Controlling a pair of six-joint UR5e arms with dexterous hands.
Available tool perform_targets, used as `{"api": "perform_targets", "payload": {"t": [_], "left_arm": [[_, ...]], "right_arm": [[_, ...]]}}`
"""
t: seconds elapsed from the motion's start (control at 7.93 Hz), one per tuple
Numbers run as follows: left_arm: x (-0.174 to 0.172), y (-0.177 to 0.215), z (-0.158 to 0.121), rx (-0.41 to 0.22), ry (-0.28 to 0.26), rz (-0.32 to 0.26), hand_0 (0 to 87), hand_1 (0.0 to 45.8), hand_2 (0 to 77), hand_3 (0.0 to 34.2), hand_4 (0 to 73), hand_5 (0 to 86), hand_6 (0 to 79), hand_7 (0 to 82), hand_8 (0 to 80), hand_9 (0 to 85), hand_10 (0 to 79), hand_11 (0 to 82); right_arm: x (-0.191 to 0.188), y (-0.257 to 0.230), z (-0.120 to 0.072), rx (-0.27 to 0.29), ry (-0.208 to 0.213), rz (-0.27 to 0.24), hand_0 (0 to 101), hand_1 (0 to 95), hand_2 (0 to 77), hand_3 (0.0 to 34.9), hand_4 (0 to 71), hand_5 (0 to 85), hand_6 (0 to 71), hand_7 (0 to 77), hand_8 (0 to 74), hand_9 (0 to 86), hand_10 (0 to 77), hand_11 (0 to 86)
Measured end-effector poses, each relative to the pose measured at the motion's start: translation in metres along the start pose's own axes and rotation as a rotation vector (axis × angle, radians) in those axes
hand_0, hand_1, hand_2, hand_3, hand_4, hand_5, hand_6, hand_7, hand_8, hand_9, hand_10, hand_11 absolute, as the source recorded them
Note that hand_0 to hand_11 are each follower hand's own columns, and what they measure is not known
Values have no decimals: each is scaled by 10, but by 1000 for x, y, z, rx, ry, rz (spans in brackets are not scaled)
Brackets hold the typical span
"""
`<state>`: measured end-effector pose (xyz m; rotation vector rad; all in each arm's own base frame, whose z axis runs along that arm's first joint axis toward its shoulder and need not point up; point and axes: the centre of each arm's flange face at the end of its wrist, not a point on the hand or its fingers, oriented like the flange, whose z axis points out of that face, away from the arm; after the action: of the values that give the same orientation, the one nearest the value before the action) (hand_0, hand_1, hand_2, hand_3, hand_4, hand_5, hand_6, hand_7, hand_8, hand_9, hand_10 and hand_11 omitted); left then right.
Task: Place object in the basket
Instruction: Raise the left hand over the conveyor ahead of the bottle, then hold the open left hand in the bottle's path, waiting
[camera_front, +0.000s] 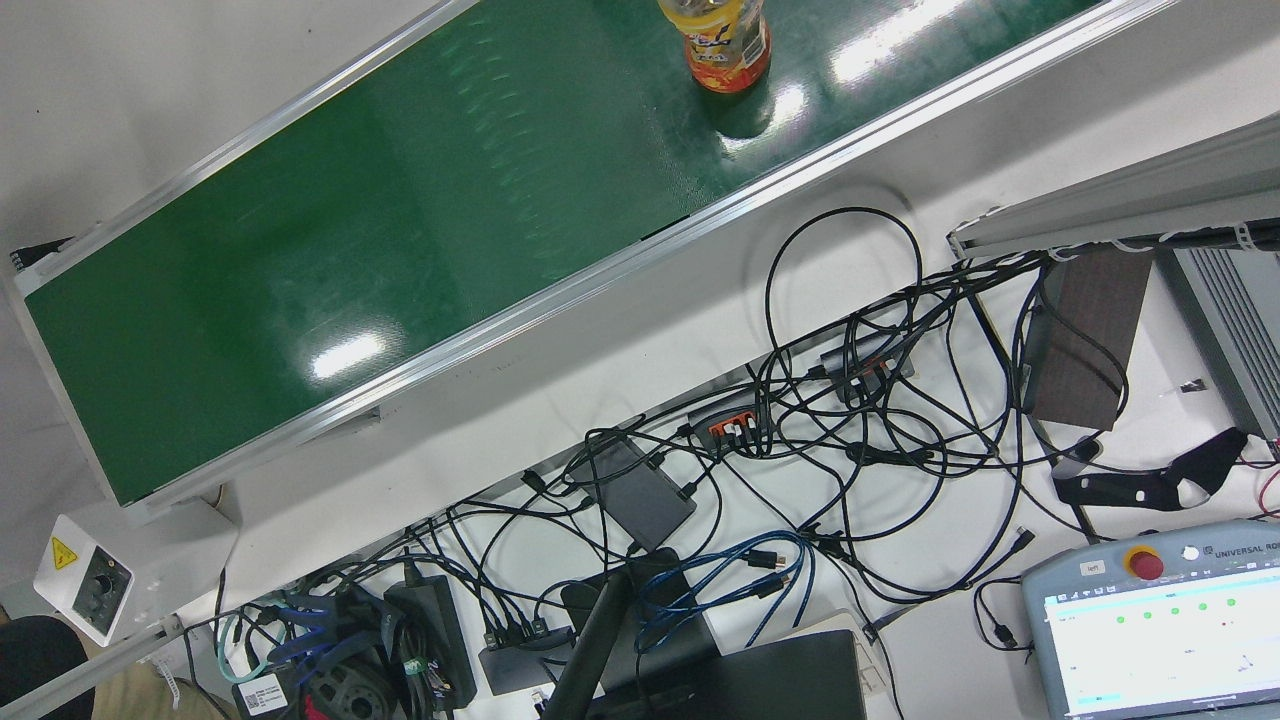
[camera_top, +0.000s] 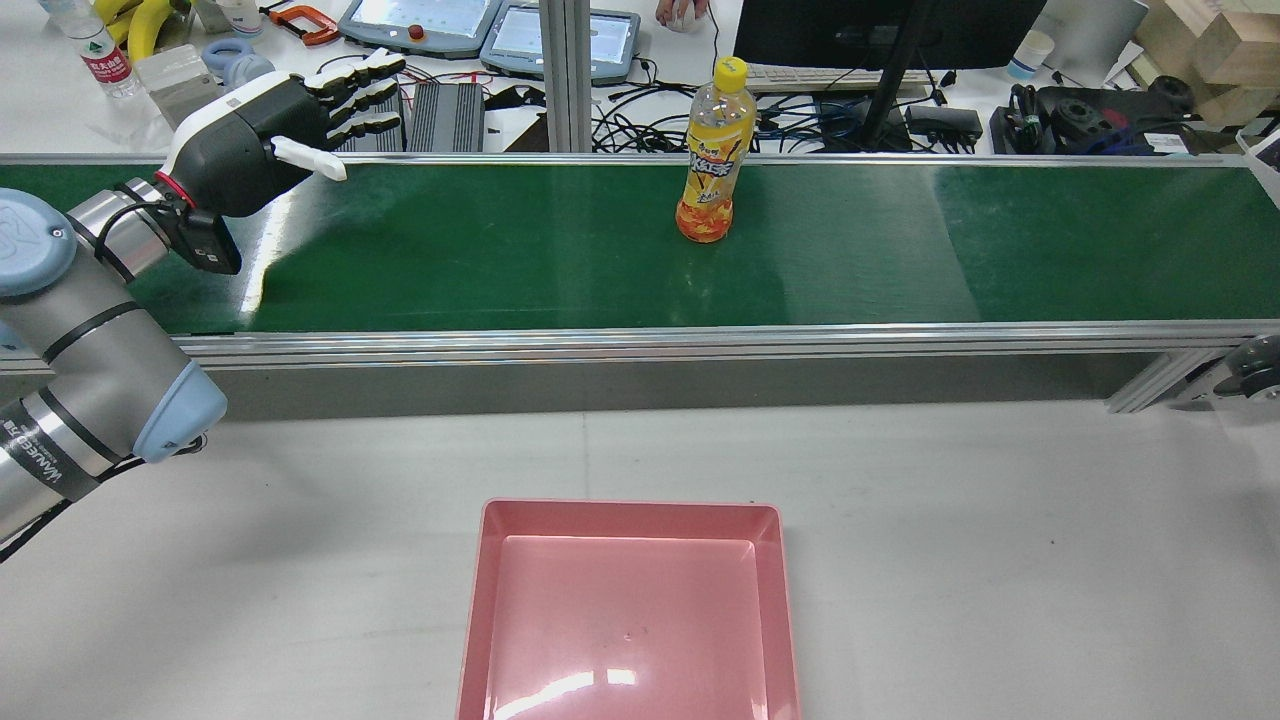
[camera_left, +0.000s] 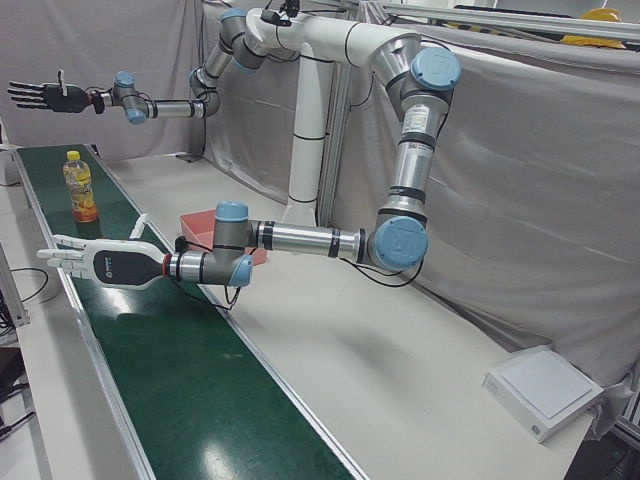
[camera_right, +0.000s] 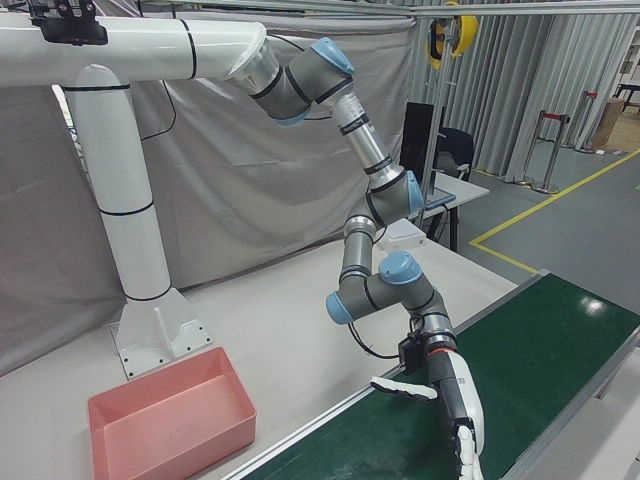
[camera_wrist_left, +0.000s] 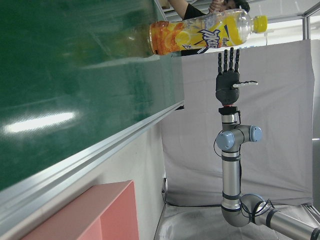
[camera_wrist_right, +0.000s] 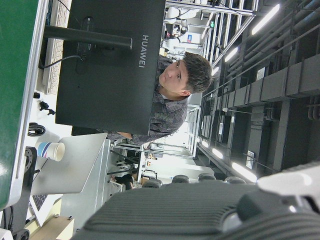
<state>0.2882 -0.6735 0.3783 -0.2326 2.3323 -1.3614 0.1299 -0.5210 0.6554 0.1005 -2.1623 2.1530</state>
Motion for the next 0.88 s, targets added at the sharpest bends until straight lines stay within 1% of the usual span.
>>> {"api": "perform_targets", "payload": {"t": [0.13,0.38,0.5,0.63,0.76,0.88], "left_arm": [[0,-3,-1,5,-1,0,481,33,5,0,136,76,0,5,38,82,93,142],[6,-9,-4,16,5,-1,481,33,5,0,136,76,0,5,38,82,93,142],[10,-12,-6,22,10,1,480,33,0,0,136,65,0,5,38,82,93,125],[15,-16,-8,27,16,3,480,33,0,0,136,65,0,5,38,82,93,125],[19,-22,-12,31,21,5,479,33,0,1,120,44,0,5,38,82,76,125],[23,-28,-15,33,28,6,479,33,0,1,120,44,0,5,38,82,76,120]], "right_arm": [[0,0,0,0,1,0,3,0,5,2,0,0,0,5,0,0,0,0],[0,0,0,1,1,0,2,0,5,2,0,0,0,5,0,0,0,0],[0,0,0,1,0,0,2,0,5,2,0,0,0,5,0,0,0,0],[0,0,0,1,0,0,2,0,5,3,0,0,0,5,0,0,0,0],[0,0,0,0,0,0,2,0,5,3,0,0,0,5,0,0,0,0],[0,0,0,0,-1,0,3,0,5,2,0,0,0,5,0,0,0,0]]}}
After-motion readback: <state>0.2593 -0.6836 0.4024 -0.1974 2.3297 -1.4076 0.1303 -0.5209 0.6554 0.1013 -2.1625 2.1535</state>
